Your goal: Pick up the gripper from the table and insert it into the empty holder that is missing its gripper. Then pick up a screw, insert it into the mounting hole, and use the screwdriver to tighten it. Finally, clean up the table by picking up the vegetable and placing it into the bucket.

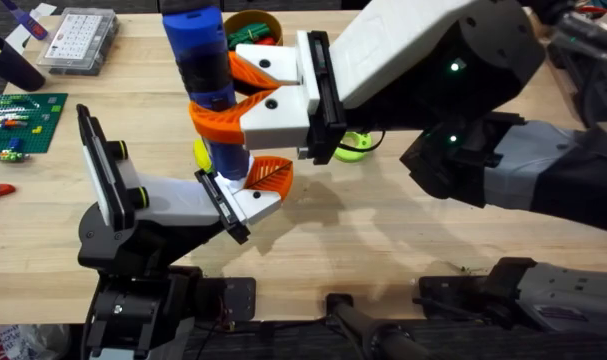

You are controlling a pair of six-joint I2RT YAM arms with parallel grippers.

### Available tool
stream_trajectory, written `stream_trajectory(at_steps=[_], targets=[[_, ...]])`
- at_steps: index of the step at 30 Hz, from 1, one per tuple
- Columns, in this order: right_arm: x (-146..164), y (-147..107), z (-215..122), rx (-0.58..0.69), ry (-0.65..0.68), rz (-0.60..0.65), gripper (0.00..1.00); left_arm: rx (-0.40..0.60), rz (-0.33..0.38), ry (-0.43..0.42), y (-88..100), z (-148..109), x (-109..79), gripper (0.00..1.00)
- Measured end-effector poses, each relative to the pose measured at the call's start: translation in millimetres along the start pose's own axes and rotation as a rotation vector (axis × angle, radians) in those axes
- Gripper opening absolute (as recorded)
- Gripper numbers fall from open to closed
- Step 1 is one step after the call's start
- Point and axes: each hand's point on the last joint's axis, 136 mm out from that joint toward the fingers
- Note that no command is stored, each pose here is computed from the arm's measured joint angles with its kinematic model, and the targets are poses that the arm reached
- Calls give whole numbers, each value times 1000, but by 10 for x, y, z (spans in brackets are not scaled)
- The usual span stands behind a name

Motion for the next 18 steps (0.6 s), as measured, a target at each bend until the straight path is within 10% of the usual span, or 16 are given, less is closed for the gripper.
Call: stream_trajectory(at_steps=[18], targets=[[96,127,61,7,84,0,47,0,0,0,0,0,-1,14]])
Point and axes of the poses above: each hand's point on the last joint's axis, 136 mm out from that joint toward the fingers, its own z axis out along the fingers, its own x axis along the line the jaws close on, y = z × x, and after that the axes turned 6 degrees about z, right-handed
